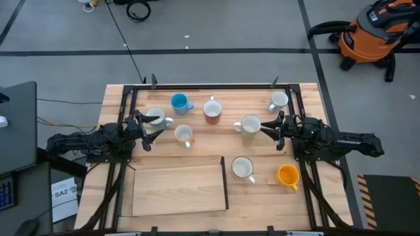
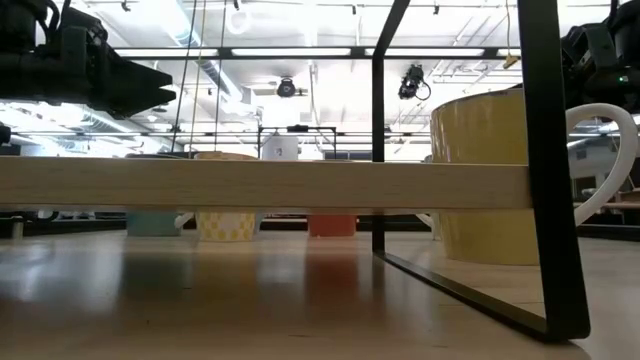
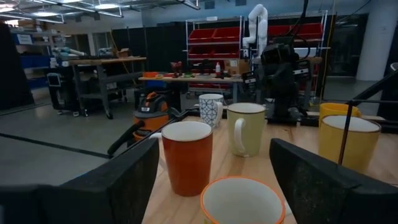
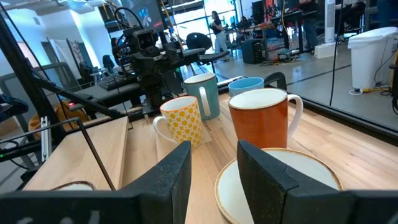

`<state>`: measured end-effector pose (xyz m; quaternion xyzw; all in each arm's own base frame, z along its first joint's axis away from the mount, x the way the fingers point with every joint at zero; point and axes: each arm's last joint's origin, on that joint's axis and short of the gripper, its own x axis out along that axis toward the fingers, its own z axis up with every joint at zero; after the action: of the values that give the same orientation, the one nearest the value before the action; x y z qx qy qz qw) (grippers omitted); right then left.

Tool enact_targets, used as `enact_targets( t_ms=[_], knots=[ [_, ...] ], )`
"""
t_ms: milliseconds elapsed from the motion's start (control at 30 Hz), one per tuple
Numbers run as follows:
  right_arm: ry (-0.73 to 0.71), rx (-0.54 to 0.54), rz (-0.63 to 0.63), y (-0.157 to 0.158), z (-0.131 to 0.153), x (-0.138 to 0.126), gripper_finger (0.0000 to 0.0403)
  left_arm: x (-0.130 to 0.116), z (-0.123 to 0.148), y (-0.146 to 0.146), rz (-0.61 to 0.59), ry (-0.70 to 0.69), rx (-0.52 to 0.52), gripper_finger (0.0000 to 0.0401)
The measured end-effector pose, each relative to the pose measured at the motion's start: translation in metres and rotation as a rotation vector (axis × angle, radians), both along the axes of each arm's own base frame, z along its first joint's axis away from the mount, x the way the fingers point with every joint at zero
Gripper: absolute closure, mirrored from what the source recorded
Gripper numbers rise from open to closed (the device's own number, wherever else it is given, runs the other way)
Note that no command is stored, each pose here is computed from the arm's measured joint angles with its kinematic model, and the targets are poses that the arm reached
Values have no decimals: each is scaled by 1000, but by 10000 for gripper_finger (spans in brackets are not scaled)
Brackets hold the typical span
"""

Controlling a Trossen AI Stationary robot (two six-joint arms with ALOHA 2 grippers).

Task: Place coffee mugs
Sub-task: Put the light blue mug on the shelf

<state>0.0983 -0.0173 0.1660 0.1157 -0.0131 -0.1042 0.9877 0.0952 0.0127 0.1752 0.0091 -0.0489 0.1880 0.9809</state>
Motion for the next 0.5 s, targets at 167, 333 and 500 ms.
enact_targets(
  t_ms=[167,333,500],
  knots=[
    [0,0,-1,0,0,0,267,0,4,0,-3,-48,-26,87],
    [-1,0,0,0,0,0,267,-4,18,1,-5,-256,-156,87],
    [4,-19,-1,0,0,0,267,-8,35,2,7,-362,-279,87]
  ],
)
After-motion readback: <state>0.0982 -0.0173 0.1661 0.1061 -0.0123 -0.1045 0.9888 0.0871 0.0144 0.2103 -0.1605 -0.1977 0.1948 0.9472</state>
